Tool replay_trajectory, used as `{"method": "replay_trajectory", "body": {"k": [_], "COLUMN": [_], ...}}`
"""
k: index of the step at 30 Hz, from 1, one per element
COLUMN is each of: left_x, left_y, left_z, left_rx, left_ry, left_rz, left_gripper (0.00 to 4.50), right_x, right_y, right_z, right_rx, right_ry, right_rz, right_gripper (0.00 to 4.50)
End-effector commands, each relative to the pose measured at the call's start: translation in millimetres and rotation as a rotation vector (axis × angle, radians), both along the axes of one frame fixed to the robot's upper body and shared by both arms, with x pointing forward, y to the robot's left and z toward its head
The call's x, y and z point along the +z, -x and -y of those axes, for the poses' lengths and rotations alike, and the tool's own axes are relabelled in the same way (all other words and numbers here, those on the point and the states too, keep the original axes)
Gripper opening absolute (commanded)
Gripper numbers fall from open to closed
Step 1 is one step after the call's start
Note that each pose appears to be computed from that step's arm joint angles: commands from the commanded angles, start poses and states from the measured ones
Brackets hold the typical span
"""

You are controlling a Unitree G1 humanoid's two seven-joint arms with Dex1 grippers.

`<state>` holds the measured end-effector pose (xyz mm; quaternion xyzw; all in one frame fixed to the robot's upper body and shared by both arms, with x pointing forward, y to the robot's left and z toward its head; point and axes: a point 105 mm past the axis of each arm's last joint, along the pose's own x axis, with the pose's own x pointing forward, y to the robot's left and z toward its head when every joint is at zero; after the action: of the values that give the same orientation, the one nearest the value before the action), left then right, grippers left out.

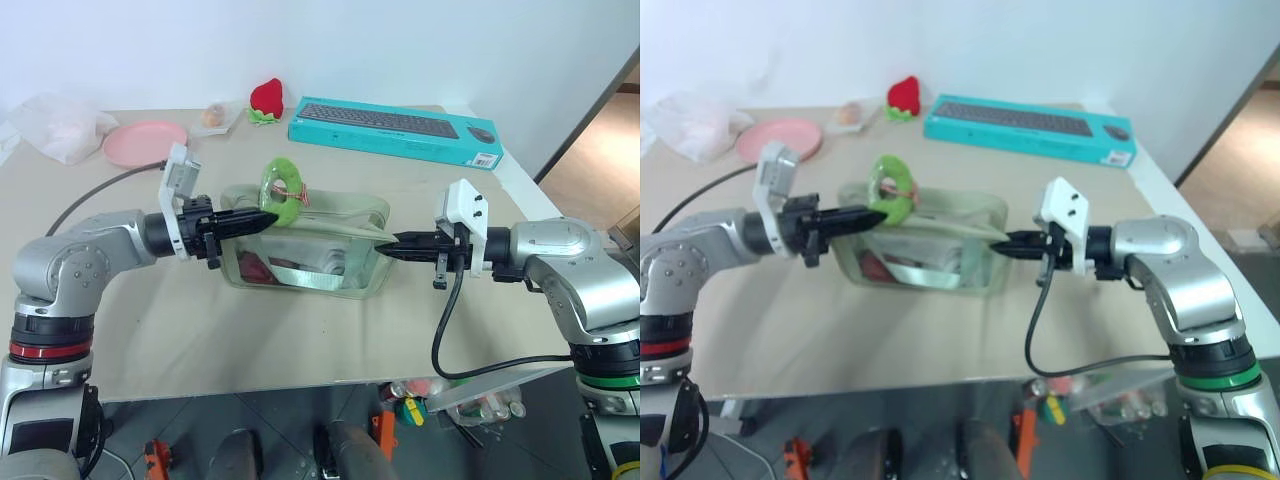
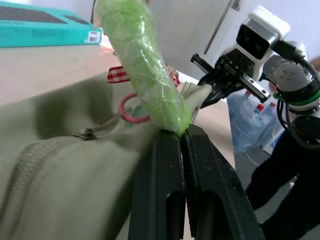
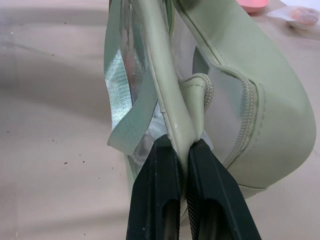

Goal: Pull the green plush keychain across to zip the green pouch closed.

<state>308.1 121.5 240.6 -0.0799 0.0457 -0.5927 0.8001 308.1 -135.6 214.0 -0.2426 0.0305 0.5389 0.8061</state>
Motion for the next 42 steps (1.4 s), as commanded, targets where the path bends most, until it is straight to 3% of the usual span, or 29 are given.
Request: {"method": "replay_trajectory", "body": {"k": [1,5,10,15,22,35,42], "left_x": [20.8,33.5,48.6,50.6,8.2,-32.8,-27.4], "left_y": [-0.3,-3.2,0.5,9.0,3.6,3.0,4.4], "left_z": [-6.1,-14.5,-24.6,-51.6,-82.5,-58.1,-53.1], "left_rx": [0.001,0.035,0.041,0.123,0.276,0.2,0.147], "left_ry": [0.049,0.099,0.174,0.145,0.02,-0.057,-0.025], "left_rz": [0.04,0.051,0.051,0.077,0.0,-0.088,-0.079], "left_gripper": [1.22,2.57,2.57,2.57,2.57,2.57,0.4], "right_x": [11.7,11.8,11.8,12.6,10.9,14.3,13.8], "right_y": [4.6,3.9,2.5,2.2,1.8,2.8,5.1], "right_z": [-1.6,-1.5,-2.8,-3.3,-5.2,-4.7,-2.4], "right_rx": [0.015,0.013,0.016,0.022,0.029,0.024,0.014], "right_ry": [-0.007,-0.007,-0.005,-0.007,-0.012,-0.014,-0.017], "right_rz": [0.048,0.049,0.052,0.054,0.047,0.055,0.053], "right_gripper": [0.0,0.0,0.0,0.0,0.0,0.0,0.0]}}
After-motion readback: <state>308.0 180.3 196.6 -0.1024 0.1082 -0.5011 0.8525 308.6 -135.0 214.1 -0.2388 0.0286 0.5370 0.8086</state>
